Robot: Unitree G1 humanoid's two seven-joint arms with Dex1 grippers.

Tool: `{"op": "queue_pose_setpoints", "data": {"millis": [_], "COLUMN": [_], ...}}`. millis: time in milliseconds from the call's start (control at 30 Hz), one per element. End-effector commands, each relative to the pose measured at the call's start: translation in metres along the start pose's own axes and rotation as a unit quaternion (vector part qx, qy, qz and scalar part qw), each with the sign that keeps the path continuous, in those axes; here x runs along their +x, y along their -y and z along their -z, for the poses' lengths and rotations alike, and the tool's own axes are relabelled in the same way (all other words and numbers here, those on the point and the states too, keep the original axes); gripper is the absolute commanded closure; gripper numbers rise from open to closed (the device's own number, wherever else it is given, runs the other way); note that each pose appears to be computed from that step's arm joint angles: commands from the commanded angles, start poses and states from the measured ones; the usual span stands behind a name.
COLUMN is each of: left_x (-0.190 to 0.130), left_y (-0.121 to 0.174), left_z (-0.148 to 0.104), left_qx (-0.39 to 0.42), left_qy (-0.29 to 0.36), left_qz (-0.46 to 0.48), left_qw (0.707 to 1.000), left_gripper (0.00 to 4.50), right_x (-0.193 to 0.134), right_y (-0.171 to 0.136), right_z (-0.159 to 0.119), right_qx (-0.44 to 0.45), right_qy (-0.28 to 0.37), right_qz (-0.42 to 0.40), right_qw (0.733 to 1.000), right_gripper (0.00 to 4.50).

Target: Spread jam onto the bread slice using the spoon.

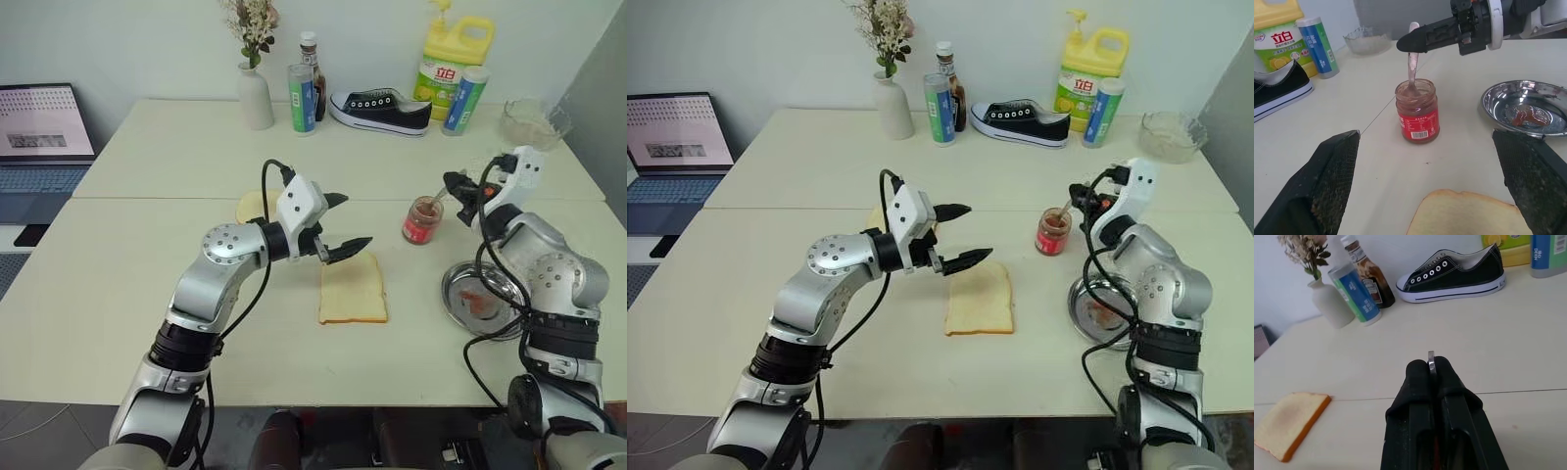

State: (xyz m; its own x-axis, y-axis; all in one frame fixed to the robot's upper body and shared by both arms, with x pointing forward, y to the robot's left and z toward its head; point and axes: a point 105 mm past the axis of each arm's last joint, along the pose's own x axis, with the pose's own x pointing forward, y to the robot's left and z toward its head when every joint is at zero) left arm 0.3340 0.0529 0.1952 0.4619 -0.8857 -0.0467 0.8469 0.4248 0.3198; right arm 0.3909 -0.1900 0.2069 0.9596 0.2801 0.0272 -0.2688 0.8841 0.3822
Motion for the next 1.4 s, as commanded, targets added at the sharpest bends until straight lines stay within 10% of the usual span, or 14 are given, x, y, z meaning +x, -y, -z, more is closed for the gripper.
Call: {"op": "queue_pose_setpoints", "data": {"millis": [33,300,967,1400], "left_x": [-0.001,-0.001,0.0,0.0], "left_y": [-0.002,-0.002,-0.002,-0.001], "left_z": [-0.017,-0.016,-0.017,-0.017], "left_qx": [0.021,0.022,0.023,0.022], "left_qy": [0.026,0.024,0.028,0.028], "left_qz": [-0.002,0.001,0.001,0.002], "left_qw": [0.999,0.999,0.999,0.999], "left_gripper": [0.0,0.0,0.0,0.0], "right_x": [-0.003,-0.008,0.002,0.002], "right_y": [-0.003,0.005,-0.015,-0.014], "right_z": [-0.021,-0.016,0.001,0.002], "right_qx": [0.058,0.14,-0.108,0.008], "right_qy": [0.035,0.018,-0.013,-0.017], "right_qz": [-0.002,0.012,-0.009,-0.003], "right_qw": [0.998,0.99,0.994,1.0], "right_gripper": [4.46,4.46,4.46,4.46]}}
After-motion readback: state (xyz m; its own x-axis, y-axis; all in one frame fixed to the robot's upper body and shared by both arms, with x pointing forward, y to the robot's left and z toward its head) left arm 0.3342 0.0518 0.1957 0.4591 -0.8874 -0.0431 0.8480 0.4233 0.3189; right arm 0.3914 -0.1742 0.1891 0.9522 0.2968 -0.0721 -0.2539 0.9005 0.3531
